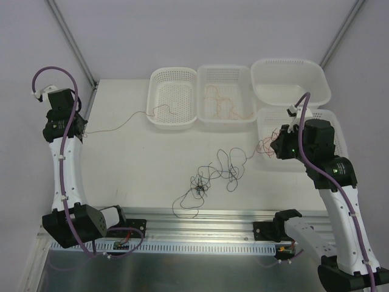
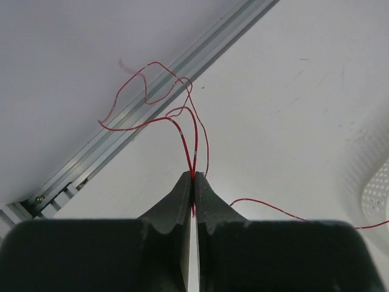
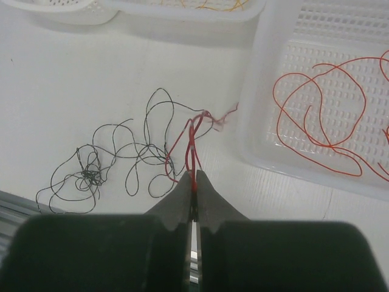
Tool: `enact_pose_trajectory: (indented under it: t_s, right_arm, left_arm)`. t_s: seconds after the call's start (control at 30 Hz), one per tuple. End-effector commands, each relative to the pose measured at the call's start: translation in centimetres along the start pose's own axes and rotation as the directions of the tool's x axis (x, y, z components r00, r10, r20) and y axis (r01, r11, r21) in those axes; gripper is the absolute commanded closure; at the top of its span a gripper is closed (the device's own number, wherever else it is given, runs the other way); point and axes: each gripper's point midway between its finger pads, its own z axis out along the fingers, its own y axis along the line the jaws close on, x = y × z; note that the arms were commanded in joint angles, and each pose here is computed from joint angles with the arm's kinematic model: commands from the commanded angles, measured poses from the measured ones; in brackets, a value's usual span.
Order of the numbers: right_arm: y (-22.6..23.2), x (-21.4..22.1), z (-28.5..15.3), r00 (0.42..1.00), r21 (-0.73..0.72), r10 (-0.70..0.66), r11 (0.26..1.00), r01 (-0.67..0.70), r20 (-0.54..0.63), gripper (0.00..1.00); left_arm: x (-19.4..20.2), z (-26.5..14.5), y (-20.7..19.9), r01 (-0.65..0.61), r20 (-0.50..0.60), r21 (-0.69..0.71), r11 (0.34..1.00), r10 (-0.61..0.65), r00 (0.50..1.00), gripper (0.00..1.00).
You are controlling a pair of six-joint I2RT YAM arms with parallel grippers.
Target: Untangle the cables
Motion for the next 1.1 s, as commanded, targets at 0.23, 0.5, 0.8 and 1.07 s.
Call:
enact_pose_trajectory:
  t_s: [0.23,0.5,0.8,1.07]
  right_arm:
    - [3.9,0.9,1.6,0.996,-0.225,0.030,0.973,-0.047,-0.078,0.99]
    - [5.7,5.5,5.6,0.968,-0.255,0.066,0.958,-0.129,-0.243,0.99]
    - [7.0,9.7,8.2,0.939,-0.235,0.017,0.966,-0.104,-0.344,0.99]
    - [7.1,9.2,7.2,0.949,-0.243,-0.007,0.967,-0.073,-0.314,0.99]
  left_arm:
    - [-0.3,-2.2,-4.1,0.011,-0.037,0.319,0.948,0.001,0.999,1.00]
    - [-5.7,-10.2,-9.9,-0.034,0.088,0.668,0.743,-0.033,0.996,1.00]
    - [-11.2,-17.7,-15.2,-0.088,0.165,0.832,0.548,-0.094,0.982,0.99]
    - [-13.8,-17.5,-22.4,-0.140,0.205,0.869,0.475,-0.087,0.975,0.98]
